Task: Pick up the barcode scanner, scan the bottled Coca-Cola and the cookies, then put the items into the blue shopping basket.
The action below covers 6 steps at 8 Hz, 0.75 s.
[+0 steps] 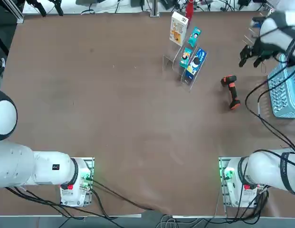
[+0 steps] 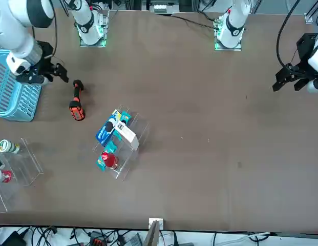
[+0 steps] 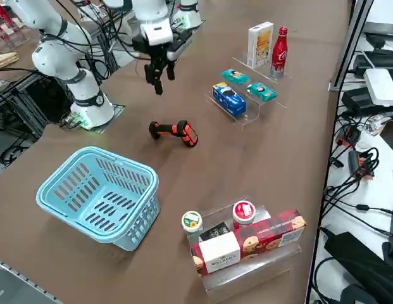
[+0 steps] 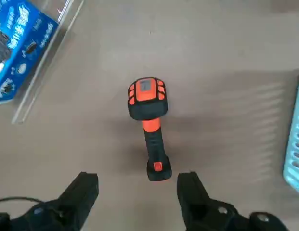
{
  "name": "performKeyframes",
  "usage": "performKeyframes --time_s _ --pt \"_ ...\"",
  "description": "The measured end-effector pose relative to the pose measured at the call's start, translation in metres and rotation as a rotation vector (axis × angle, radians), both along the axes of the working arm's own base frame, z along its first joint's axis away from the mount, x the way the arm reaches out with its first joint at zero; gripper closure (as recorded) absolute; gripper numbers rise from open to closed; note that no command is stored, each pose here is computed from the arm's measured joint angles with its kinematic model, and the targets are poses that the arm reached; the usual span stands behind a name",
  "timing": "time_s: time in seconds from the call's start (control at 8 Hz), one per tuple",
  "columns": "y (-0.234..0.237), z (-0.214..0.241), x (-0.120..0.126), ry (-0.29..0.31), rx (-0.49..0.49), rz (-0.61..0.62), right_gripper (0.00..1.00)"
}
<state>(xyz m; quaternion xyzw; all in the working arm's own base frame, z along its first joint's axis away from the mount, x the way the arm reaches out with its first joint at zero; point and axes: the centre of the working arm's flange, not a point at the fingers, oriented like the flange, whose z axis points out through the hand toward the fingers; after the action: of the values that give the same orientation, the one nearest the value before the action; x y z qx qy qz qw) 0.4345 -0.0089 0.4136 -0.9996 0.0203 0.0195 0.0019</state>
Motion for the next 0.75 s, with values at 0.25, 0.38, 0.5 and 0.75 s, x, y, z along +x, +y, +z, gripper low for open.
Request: performKeyframes --time_s 0.25,0.38,0.5,0.75 --pt "-0.001 -0.044 -0.018 -0.028 0.001 -0.003 0.00" --pt "-0.002 -0.064 -0.029 -0.018 0.001 -0.006 0.00" --pt "-0.003 -0.080 -0.036 0.004 0.001 -0.009 0.00" --pt "-0.009 -0.103 -0.037 0.017 -0.003 -0.020 0.00"
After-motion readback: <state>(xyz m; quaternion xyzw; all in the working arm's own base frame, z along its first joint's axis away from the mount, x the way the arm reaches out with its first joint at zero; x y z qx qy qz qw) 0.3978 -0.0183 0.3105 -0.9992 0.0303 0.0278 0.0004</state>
